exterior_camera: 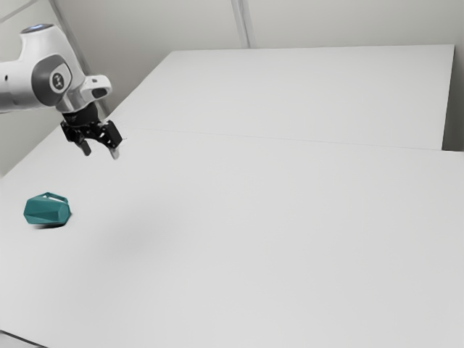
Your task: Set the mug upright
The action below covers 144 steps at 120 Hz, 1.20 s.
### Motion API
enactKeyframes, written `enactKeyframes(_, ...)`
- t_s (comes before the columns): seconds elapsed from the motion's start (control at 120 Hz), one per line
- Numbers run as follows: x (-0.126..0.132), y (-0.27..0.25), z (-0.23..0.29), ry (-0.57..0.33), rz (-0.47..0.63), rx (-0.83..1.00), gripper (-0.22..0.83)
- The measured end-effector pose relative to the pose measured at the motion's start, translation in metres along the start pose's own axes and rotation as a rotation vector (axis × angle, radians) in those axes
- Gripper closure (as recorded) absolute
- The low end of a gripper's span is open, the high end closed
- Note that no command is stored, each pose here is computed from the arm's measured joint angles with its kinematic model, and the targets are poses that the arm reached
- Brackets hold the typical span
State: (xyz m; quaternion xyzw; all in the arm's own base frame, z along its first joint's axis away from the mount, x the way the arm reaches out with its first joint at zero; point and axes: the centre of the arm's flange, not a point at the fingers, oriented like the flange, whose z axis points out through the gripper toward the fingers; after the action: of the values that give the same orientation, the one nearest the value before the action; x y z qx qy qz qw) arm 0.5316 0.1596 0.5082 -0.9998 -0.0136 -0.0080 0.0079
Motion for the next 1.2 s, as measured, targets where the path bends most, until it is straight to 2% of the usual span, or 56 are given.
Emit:
enactKeyframes(0.258, -0.023, -0.16, 0.06, 0.156, -0.196, -0.125, 0.0)
enactKeyframes(0.417, -0.011, -0.208, 0.089, 0.272, -0.201, -0.184, 0.0)
enactKeyframes(0.508, -0.018, -0.234, 0.096, 0.348, -0.193, -0.229, 0.0)
enactKeyframes(0.608, -0.042, -0.253, 0.103, 0.382, -0.159, -0.266, 0.01)
enactKeyframes(0.775, -0.092, -0.231, 0.111, 0.357, -0.059, -0.283, 0.01)
enactKeyframes(0.942, -0.155, -0.295, 0.135, 0.402, -0.068, -0.311, 0.01)
enactKeyframes(1.2, -0.177, -0.338, 0.176, 0.523, 0.095, -0.394, 0.02)
